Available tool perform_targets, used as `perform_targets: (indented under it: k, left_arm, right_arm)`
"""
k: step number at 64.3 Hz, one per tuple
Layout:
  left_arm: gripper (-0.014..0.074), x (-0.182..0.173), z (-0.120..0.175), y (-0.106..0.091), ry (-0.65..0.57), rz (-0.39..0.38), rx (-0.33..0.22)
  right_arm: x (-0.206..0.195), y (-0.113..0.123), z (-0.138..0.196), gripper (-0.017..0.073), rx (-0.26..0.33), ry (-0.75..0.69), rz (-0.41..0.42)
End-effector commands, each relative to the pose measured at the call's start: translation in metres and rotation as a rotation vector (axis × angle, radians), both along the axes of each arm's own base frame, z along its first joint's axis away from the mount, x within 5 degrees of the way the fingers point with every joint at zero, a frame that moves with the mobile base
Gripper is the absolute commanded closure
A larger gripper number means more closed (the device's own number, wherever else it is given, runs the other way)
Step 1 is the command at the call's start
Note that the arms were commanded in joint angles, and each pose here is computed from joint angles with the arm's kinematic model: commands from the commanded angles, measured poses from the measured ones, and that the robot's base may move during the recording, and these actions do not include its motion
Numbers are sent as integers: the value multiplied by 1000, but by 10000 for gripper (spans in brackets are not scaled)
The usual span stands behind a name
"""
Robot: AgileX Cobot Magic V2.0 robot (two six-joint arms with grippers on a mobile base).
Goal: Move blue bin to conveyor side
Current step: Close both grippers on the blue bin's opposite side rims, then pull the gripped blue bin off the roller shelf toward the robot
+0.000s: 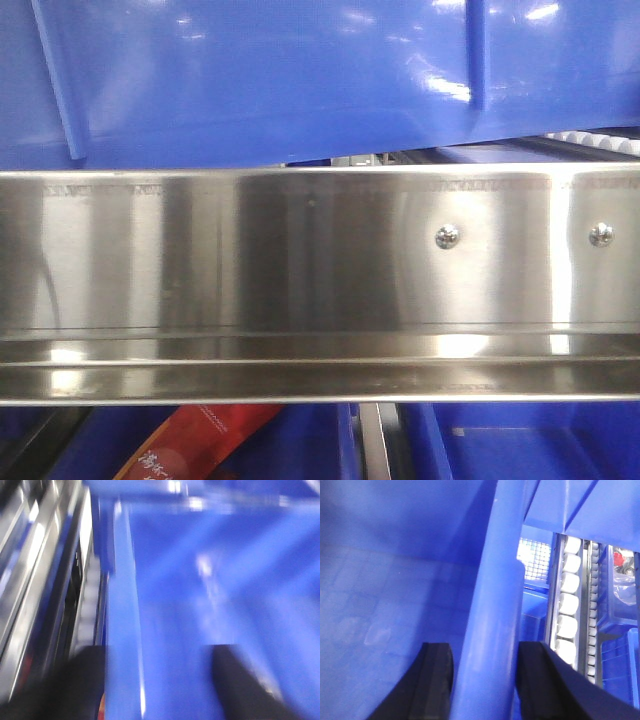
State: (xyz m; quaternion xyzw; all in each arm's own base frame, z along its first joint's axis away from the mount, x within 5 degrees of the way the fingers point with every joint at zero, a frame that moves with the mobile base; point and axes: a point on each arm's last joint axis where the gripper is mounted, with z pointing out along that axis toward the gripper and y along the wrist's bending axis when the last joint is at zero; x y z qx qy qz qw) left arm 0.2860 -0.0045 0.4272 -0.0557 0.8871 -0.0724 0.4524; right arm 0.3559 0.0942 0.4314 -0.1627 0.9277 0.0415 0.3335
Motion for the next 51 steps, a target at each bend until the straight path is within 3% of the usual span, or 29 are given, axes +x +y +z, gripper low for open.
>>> perform_targets:
  k: [1, 18, 32, 44, 51]
  left_arm:
    - [153, 10, -3, 1, -4, 13, -20]
    - [179, 36, -29, 2, 77, 25, -35]
    - [195, 36, -41, 1, 176, 17, -34]
    - [200, 37, -40, 1, 166, 18, -34]
    - [255, 38, -39, 1, 148, 20, -34]
  right_arm:
    - [0, 0, 1, 638, -9, -17, 7]
    - [0, 0, 1, 638, -9, -17, 7]
    - [0, 0, 1, 638, -9, -17, 7]
    - [0, 0, 1, 638, -9, -17, 7]
    - [0, 0, 1, 638, -9, -17, 7]
